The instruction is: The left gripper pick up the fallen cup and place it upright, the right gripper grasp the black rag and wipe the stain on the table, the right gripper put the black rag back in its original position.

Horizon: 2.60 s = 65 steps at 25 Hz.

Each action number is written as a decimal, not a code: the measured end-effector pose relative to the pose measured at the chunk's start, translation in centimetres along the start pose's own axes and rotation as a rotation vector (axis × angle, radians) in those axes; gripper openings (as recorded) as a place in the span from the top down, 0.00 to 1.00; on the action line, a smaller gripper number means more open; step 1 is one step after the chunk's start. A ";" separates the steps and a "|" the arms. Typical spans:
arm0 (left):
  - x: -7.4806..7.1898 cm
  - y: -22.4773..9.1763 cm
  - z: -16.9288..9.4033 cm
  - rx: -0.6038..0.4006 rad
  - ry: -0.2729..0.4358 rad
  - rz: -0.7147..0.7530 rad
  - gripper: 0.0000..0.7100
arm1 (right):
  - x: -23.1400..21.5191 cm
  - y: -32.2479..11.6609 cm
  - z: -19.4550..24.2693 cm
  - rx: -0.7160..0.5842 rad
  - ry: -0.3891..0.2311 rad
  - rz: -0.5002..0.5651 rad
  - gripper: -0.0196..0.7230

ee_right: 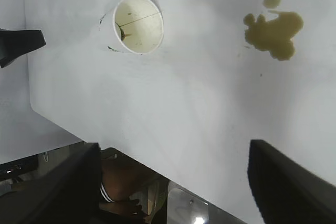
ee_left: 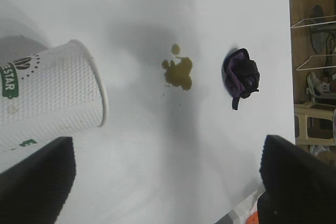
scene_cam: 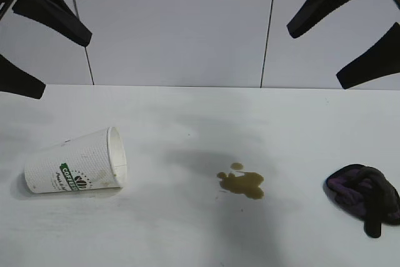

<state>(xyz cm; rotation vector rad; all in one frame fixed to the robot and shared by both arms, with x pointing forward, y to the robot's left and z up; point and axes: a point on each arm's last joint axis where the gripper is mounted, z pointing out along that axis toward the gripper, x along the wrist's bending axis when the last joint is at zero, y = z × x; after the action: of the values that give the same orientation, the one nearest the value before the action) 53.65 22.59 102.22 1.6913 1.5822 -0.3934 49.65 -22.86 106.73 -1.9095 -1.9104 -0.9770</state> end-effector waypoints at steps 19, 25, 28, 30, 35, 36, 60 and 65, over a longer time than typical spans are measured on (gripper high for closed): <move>0.0 0.0 0.0 -0.002 -0.002 -0.002 0.03 | -0.1 0.2 0.0 -0.021 -0.006 0.000 0.25; -0.2 0.1 0.0 -0.010 -0.014 0.021 0.03 | -0.1 0.2 0.0 -0.021 -0.006 0.000 0.25; -0.9 0.2 -0.1 0.015 -0.035 0.192 0.03 | -0.1 0.2 0.0 -0.021 -0.006 0.000 0.25; -2.1 0.3 0.1 0.045 -0.047 0.381 0.03 | -0.1 0.2 0.0 -0.021 -0.006 0.000 0.25; -5.0 -0.1 1.7 0.166 0.038 0.877 0.03 | -0.1 0.2 0.0 -0.021 -0.006 0.000 0.25; -5.5 -0.3 2.1 0.193 0.085 0.957 0.03 | -0.1 0.2 0.0 -0.021 -0.006 0.000 0.25; -4.4 -1.0 13.6 0.635 0.590 1.417 0.03 | 0.0 0.2 0.0 -0.020 -0.005 0.001 0.25; -3.8 -0.3 15.4 0.709 0.592 1.387 0.03 | 0.0 0.2 0.0 -0.020 -0.005 0.001 0.25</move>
<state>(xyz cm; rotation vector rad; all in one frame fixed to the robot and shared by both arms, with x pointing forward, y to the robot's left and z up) 56.91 9.04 94.66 3.1505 0.1948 0.3584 49.82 -22.92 106.75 -1.9257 -1.9095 -0.9954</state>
